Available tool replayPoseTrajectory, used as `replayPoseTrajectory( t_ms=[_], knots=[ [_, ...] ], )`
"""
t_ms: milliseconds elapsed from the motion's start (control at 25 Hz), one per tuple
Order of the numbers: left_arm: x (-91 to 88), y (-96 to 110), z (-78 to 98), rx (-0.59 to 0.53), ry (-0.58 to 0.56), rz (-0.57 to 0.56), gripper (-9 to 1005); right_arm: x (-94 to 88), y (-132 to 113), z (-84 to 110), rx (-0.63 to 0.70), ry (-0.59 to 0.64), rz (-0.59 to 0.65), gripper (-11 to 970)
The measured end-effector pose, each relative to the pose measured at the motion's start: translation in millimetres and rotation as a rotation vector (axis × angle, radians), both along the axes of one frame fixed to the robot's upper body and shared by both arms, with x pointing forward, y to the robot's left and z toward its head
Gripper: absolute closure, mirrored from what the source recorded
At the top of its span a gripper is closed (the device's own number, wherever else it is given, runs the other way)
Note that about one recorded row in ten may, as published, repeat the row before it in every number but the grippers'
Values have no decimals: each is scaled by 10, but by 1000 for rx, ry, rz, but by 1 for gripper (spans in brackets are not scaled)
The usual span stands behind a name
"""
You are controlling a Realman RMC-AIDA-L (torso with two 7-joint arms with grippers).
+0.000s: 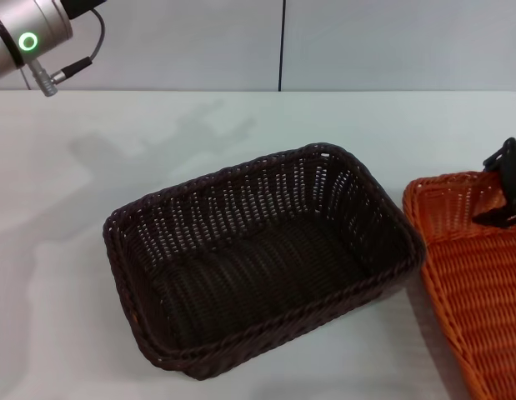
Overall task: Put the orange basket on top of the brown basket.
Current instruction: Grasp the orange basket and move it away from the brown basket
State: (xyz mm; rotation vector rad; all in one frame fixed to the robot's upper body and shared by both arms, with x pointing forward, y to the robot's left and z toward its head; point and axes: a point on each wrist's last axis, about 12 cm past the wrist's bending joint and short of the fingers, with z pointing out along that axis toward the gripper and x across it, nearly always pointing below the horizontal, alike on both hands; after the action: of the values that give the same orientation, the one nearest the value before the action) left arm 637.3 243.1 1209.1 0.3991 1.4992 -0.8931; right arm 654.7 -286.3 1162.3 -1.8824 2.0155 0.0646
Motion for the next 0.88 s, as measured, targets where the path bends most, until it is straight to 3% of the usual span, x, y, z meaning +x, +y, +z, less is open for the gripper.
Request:
replayPoseTrajectory(
  t_ms=[120, 400, 680, 880],
  knots=[
    [5, 5, -11, -1, 5, 3, 149, -43, 3, -20, 11, 11, 2, 328],
    [8, 28, -82, 3, 27, 9, 149, -230, -236, 113, 110, 57, -59, 581],
    [23, 84, -101, 12, 36, 27, 149, -482, -663, 245, 172, 199, -198, 696],
    [38, 194, -88, -14, 34, 67, 149, -658, -978, 402, 289, 200, -301, 744]
  ],
)
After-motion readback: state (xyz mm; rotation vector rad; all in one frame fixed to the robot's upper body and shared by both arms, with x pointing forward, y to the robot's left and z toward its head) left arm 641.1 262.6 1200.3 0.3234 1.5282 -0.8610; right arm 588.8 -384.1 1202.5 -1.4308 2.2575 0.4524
